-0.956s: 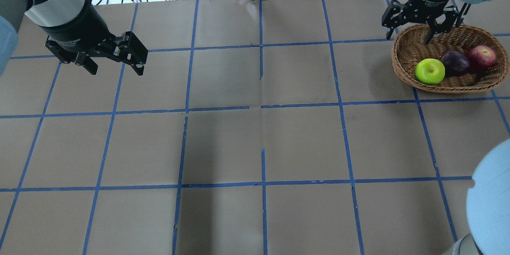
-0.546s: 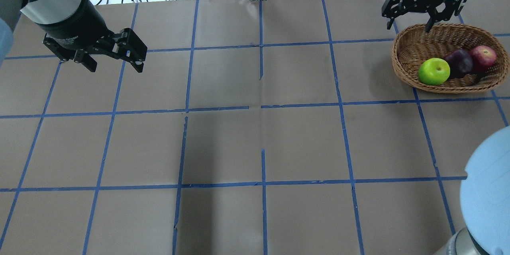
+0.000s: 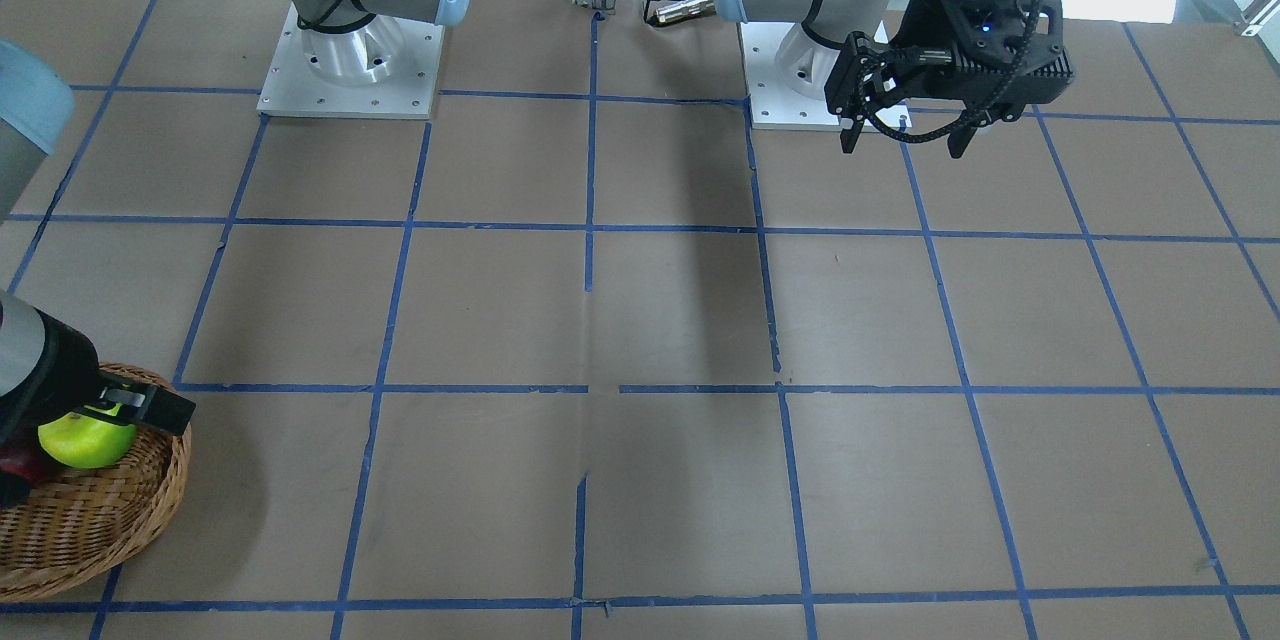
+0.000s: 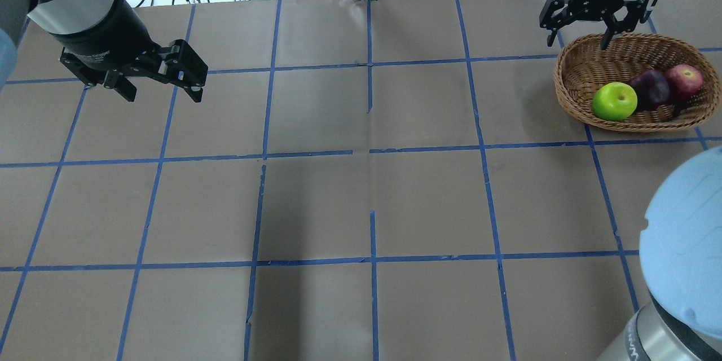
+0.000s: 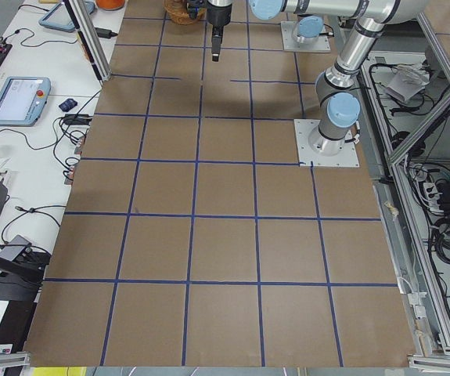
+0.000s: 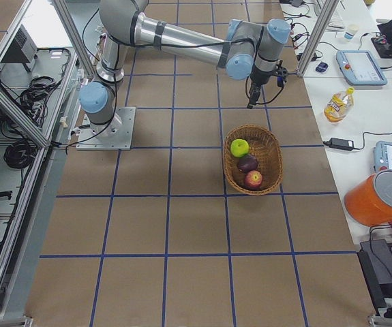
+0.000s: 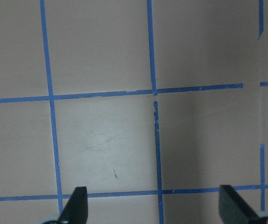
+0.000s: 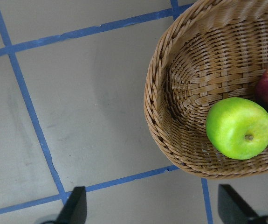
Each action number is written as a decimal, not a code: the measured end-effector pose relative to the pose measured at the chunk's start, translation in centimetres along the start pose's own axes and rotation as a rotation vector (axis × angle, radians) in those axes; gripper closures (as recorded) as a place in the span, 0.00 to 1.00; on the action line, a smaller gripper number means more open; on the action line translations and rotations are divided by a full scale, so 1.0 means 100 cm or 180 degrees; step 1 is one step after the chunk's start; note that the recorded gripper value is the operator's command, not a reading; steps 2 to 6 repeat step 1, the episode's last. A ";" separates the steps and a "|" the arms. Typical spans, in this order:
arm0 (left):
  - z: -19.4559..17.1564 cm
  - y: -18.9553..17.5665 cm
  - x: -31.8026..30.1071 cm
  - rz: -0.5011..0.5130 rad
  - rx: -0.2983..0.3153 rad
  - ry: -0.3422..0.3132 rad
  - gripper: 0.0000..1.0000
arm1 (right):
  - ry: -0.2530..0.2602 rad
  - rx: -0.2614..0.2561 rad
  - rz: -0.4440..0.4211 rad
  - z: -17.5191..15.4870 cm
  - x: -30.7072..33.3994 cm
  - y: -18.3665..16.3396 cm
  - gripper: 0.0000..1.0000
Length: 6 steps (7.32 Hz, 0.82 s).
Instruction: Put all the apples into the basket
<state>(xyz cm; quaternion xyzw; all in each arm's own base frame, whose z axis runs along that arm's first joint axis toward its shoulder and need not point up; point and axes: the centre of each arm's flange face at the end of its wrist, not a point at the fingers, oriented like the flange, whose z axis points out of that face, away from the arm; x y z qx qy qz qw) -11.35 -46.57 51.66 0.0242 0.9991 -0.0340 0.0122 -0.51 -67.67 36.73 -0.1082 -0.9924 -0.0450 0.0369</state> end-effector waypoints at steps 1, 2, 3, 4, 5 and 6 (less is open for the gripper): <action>-0.001 0.000 0.000 0.0001 0.0010 0.0000 0.00 | -0.0010 0.0003 0.0002 0.001 0.000 -0.002 0.00; -0.001 0.000 0.000 0.0001 0.0010 0.0000 0.00 | -0.0010 0.0003 0.0002 0.001 0.000 -0.002 0.00; -0.001 0.000 0.000 0.0001 0.0010 0.0000 0.00 | -0.0010 0.0003 0.0002 0.001 0.000 -0.002 0.00; -0.001 0.000 0.000 0.0001 0.0010 0.0000 0.00 | -0.0010 0.0003 0.0002 0.001 0.000 -0.002 0.00; -0.001 0.000 0.000 0.0001 0.0010 0.0000 0.00 | -0.0010 0.0003 0.0002 0.001 0.000 -0.002 0.00; -0.001 0.000 0.000 0.0001 0.0010 0.0000 0.00 | -0.0010 0.0003 0.0002 0.001 0.000 -0.002 0.00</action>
